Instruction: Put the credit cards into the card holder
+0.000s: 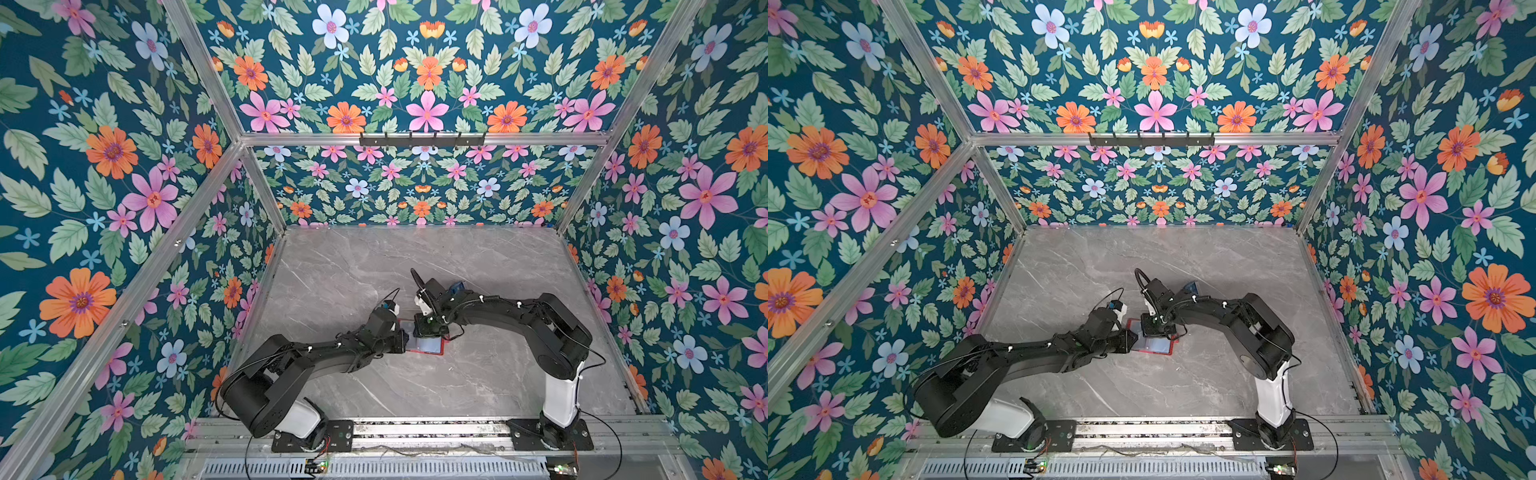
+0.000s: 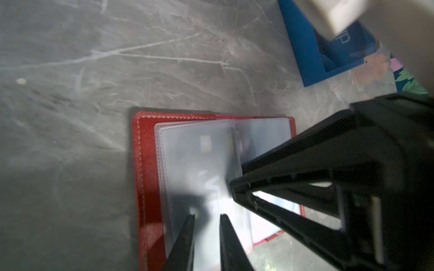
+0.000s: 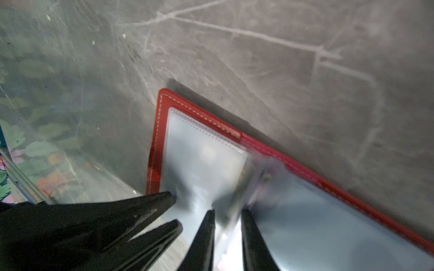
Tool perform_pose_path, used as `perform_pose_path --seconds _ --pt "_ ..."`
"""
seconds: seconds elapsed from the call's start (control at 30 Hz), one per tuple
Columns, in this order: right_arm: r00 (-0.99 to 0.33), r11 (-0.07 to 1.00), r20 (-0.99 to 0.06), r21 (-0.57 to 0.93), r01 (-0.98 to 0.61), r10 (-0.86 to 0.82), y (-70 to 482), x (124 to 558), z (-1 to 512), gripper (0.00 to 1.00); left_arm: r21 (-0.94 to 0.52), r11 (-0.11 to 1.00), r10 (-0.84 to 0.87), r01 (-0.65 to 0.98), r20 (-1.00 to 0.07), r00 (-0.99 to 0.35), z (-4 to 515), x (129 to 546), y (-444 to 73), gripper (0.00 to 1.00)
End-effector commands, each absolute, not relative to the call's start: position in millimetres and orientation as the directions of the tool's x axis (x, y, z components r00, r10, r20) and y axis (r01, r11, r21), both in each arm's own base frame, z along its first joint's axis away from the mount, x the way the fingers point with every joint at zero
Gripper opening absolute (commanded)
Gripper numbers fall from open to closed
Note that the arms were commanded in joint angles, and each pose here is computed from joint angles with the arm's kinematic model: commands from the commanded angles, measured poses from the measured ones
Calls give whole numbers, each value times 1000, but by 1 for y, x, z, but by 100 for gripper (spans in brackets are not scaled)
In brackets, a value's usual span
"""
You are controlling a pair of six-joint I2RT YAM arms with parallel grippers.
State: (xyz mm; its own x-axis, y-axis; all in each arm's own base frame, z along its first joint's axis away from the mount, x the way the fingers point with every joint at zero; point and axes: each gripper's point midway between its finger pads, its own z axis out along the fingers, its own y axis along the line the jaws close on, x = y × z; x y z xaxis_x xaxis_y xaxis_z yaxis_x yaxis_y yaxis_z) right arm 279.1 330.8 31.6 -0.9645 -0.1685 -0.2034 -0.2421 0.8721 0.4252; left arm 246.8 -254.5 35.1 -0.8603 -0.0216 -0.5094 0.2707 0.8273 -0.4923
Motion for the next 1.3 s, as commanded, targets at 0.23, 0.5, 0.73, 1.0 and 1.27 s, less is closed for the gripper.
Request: perform_pose_path --seconds 0.23,0.5,0.73,1.0,1.27 --pt "-940 898 -327 378 -225 -98 291 286 76 35 -442 831 18 339 -588 -809 77 271 -271 27" --pt "-926 921 -377 356 -159 -14 234 304 103 36 -475 791 37 386 -593 -805 96 298 -318 31" --pt "-928 935 -370 343 -88 49 183 325 108 40 -510 765 48 393 -563 -825 91 327 -359 41" --pt "-933 938 -356 339 -76 53 155 349 108 50 -548 741 43 389 -539 -841 81 357 -398 48" --pt "-953 931 -303 352 -95 18 154 372 94 50 -576 735 32 357 -497 -867 62 375 -421 48"
